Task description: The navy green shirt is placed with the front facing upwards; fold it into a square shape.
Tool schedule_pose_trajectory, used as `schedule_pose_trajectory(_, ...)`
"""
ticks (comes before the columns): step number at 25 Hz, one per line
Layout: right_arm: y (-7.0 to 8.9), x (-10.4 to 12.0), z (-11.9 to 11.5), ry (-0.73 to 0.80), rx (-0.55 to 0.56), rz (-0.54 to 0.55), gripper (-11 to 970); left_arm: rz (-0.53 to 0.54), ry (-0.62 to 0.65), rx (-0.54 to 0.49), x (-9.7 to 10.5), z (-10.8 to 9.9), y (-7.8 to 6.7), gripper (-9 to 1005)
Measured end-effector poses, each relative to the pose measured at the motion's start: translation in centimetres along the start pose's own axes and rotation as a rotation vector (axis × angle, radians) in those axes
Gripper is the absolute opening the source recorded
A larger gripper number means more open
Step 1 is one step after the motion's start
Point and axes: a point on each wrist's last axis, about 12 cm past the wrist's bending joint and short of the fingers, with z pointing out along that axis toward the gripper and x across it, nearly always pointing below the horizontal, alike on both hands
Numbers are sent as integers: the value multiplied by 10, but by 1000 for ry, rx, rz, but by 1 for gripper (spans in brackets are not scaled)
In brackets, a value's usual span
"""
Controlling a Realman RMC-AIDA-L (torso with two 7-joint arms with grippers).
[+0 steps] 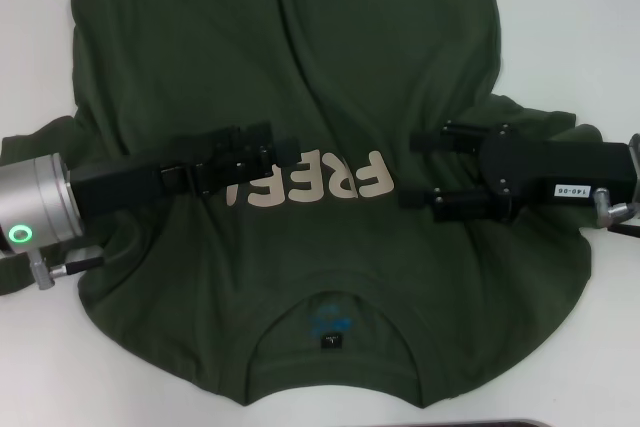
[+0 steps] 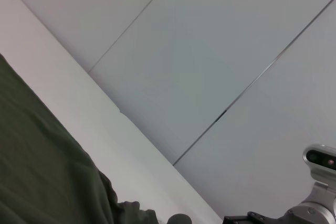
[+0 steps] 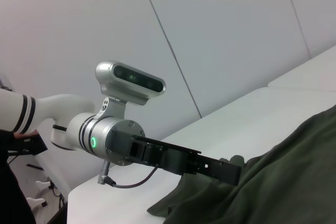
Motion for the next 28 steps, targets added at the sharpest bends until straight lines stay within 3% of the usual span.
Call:
schedule_pose_trajectory(22,-4,0,-7,-40,63,15,928,-2,-14,-37,-1,-2,4,845)
schedule_pose_trajectory(28,-5,0,-7,-45,69,19,928,-35,-2,-101,-10,-18,13,846)
